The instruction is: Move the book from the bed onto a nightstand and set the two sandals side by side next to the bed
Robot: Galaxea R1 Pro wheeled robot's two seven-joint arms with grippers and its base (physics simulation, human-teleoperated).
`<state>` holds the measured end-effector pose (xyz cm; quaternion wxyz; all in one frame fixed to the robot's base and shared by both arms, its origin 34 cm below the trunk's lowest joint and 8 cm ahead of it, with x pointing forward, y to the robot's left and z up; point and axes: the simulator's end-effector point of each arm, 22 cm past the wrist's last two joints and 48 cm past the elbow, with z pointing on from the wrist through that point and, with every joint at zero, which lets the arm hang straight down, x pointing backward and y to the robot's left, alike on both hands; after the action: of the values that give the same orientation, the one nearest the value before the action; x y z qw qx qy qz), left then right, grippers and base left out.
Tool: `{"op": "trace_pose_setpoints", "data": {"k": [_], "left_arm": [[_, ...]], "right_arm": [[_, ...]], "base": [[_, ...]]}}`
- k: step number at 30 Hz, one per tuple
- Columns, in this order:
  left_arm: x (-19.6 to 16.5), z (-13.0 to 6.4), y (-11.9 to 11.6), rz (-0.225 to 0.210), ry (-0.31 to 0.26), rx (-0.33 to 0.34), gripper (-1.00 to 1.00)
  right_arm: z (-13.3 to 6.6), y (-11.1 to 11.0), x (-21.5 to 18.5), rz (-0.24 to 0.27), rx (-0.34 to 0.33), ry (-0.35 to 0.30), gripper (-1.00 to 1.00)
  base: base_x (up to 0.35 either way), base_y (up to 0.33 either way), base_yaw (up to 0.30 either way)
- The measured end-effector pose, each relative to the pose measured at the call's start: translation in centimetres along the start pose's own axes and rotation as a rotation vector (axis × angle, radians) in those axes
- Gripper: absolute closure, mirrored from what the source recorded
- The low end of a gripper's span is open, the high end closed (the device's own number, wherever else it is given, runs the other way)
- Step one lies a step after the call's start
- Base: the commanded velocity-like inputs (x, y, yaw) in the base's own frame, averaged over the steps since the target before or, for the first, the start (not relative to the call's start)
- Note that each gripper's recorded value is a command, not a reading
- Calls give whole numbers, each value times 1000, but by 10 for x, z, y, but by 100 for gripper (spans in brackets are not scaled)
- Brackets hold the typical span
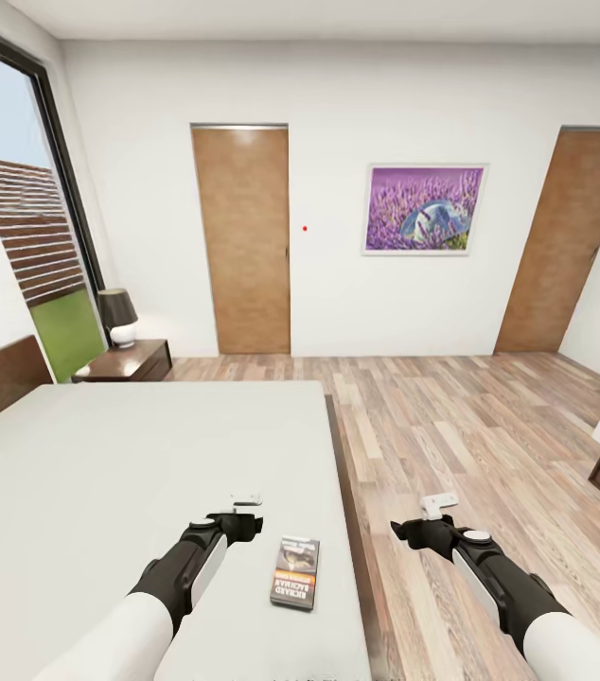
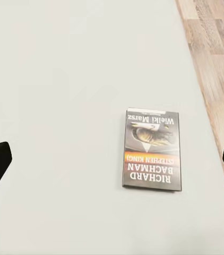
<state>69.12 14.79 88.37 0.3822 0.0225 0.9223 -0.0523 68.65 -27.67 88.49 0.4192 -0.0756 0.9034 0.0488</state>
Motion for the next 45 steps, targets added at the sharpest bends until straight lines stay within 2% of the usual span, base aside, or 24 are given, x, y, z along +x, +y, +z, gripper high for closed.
{"op": "trace_pose_setpoints", "data": {"k": [12,16,22,45], "left_arm": [[3,2,0,-1,7,0,-100],[-26,-1,-9,-10,-44,19,-100],[-51,-5,-10,-9,-90,21,-100],[-51,-5,-10,-9,-90,21,-100]], "right_arm": [[2,0,4,-2,0,9,-100],[4,15,-3,-21,-37,10,-100],[4,16,-2,-27,-40,12,-100],[4,16,-2,-27,-40,12,-100]], "base": [[0,0,0],[0,0,0],[0,0,0],[0,0,0]]}}
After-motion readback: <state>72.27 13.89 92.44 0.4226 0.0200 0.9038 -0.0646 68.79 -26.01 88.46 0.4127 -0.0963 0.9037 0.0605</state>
